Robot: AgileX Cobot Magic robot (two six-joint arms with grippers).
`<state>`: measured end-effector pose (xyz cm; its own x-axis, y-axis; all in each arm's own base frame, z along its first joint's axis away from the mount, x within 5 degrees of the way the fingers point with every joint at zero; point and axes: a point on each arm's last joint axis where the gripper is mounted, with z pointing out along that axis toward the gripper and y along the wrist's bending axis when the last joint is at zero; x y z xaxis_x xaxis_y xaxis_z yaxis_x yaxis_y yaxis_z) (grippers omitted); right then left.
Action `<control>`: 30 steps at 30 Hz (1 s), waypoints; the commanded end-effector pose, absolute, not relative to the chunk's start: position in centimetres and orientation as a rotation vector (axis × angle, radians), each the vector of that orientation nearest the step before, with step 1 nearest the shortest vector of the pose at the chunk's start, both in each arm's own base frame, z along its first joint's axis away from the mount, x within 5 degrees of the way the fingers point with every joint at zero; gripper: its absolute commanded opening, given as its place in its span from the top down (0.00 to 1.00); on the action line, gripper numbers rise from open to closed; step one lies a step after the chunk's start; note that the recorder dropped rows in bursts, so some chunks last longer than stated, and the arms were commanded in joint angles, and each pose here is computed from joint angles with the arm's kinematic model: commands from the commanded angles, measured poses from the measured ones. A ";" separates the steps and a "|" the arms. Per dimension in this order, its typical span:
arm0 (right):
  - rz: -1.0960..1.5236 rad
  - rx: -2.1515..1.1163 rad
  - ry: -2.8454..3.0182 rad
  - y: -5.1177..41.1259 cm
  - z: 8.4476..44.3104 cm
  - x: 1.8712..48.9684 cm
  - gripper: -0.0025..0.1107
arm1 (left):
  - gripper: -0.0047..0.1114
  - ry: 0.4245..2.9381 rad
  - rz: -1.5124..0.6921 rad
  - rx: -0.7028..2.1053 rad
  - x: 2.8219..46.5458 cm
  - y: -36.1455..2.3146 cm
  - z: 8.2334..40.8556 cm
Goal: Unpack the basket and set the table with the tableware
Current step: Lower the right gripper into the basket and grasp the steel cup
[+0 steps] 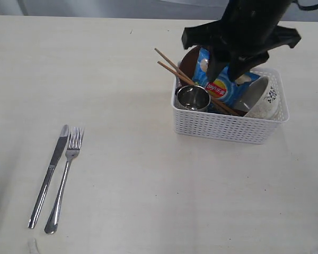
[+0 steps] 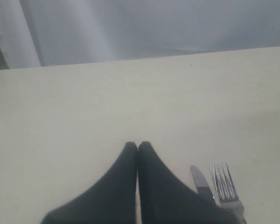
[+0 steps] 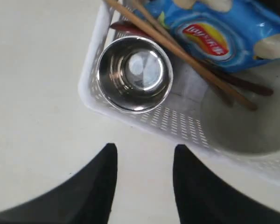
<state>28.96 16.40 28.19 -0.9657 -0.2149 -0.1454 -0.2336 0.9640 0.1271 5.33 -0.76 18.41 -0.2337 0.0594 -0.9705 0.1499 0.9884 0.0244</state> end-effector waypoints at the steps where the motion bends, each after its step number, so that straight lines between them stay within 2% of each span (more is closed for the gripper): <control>1: 0.212 -0.274 2.947 17.0 27.0 28.8 0.64 | 0.96 1.799 -0.095 0.153 5.3 -0.8 18.4; 18: 0.085 -0.259 3.053 17.7 20.4 31.3 0.64 | 0.96 1.799 -0.095 0.153 5.3 -0.8 18.4; 30: 0.067 -0.256 3.081 18.1 18.2 31.9 0.65 | 0.96 1.799 -0.095 0.153 5.3 -0.8 18.4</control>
<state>31.69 18.31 18.37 -0.9851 -0.1674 -0.0404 -0.1691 0.9847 0.0419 5.33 -0.76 18.41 -0.2337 0.0594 -0.9705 0.1499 0.9884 0.0244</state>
